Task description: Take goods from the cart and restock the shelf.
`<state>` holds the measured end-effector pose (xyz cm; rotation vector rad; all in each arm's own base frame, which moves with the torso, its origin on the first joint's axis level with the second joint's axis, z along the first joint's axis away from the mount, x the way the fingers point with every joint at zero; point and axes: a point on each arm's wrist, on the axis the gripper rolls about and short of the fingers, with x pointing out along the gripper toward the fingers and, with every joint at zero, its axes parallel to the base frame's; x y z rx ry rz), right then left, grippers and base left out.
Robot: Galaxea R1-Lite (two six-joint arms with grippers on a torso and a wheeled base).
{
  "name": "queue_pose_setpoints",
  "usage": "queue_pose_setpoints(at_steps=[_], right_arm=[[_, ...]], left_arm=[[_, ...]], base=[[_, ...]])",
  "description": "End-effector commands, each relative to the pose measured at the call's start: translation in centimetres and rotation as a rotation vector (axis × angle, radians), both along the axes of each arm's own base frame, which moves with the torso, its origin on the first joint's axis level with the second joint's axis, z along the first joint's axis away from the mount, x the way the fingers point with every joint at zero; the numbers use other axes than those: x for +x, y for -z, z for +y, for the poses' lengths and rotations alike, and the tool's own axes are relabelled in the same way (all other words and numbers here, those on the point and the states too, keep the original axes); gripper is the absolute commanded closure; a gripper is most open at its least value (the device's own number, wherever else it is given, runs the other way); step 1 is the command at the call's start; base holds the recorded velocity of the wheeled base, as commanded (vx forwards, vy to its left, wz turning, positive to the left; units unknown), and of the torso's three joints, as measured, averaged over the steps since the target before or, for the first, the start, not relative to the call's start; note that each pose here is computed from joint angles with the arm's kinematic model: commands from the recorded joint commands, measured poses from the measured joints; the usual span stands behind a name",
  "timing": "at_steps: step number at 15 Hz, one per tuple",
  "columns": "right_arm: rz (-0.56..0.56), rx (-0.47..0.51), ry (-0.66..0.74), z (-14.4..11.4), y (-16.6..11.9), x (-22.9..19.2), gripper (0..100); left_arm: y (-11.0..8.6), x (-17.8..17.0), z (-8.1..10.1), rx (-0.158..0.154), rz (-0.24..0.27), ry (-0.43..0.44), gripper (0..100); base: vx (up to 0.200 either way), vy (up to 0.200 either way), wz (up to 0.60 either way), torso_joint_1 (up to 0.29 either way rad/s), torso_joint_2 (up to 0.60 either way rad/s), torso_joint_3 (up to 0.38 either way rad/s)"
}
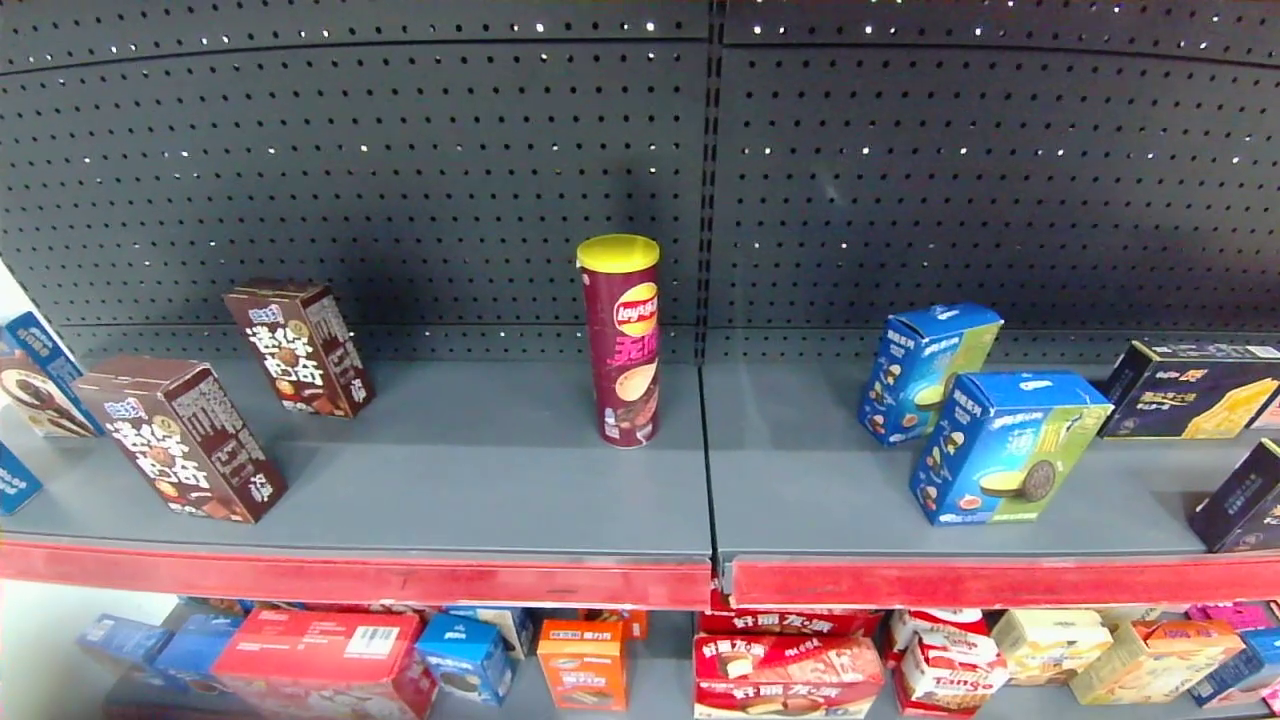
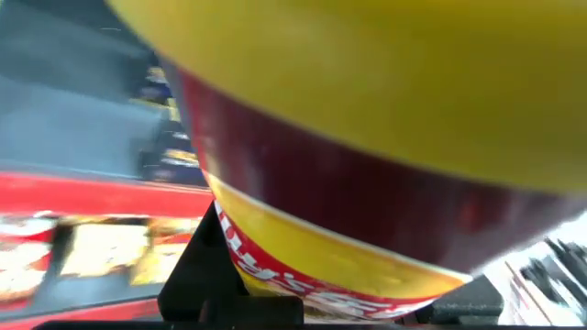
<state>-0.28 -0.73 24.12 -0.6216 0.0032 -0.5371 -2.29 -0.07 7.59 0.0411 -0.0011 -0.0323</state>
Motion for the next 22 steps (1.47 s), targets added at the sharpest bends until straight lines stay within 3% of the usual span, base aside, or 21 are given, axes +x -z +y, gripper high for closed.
queue_pose_setpoints(at_steps=[1, 2, 4, 6, 7, 8, 9, 10, 11, 13, 17, 22], right_arm=[[-0.061, 0.009, 0.057, 0.2, -0.3, -1.1, 100], [-0.083, 0.017, 0.093, 0.2, -0.3, -1.6, 100], [-0.095, 0.026, 0.138, 0.2, -0.4, -1.9, 100], [-0.133, 0.036, 0.175, 0.2, -1.4, -2.3, 100], [-0.153, 0.044, 0.177, 0.2, -1.7, -2.5, 100], [-0.153, 0.044, 0.177, 0.2, -1.7, -2.5, 100], [-0.193, 0.051, 0.203, 0.2, -2.7, -2.9, 100], [-0.239, 0.054, 0.229, 0.3, -3.8, -3.7, 100], [-0.257, 0.058, 0.248, 0.3, -4.1, -4.0, 100], [-0.274, 0.08, 0.33, 0.3, -4.1, -4.5, 100], [-0.289, 0.088, 0.368, 0.3, -4.4, -4.8, 100], [-0.231, 0.085, 0.355, 0.0, -4.3, -3.3, 100]], left_arm=[[-0.8, -0.2, 0.0, -0.004, -0.036, 0.003, 0], [-3.6, -0.9, 0.0, -0.023, -0.097, 0.007, 0], [-6.5, -0.8, 0.2, -0.053, -0.101, 0.047, 0], [-10.3, -0.1, 0.2, -0.004, -0.102, 0.078, 0], [-11.3, 0.3, 0.2, 0.016, -0.101, 0.079, 0], [-11.3, 0.3, 0.2, 0.016, -0.101, 0.079, 0], [-13.7, 1.8, 0.0, 0.052, -0.07, 0.104, 0], [-14.6, 3.9, -0.3, 0.056, 0.002, 0.156, 0], [-14.9, 5.0, -0.4, 0.056, 0.044, 0.147, 0], [-16.3, 7.2, -0.8, 0.056, 0.071, 0.164, 0], [-16.7, 11.0, -1.6, 0.053, 0.086, 0.255, 0], [-15.6, 15.4, -3.5, 0.069, 0.234, 0.354, 0]], base=[[0.0, 0.0, 0.0, 0.0, 0.0, 0.0], [0.0, 0.0, 0.0, 0.0, 0.0, 0.0], [0.0, 0.0, 0.0, 0.0, 0.0, 0.0], [0.0, 0.0, 0.0, 0.0, 0.0, 0.0], [0.0, 0.0, 0.0, 0.0, 0.0, 0.0], [0.0, 0.0, 0.0, 0.0, 0.0, 0.0], [0.0, 0.0, 0.0, 0.0, 0.0, 0.0], [0.0, 0.0, 0.0, 0.0, 0.0, 0.0], [0.0, 0.0, 0.0, 0.0, 0.0, 0.0], [0.0, 0.0, 0.0, 0.0, 0.0, 0.0], [0.0, 0.0, 0.0, 0.0, 0.0, 0.0], [0.0, 0.0, 0.0, 0.0, 0.0, 0.0]])
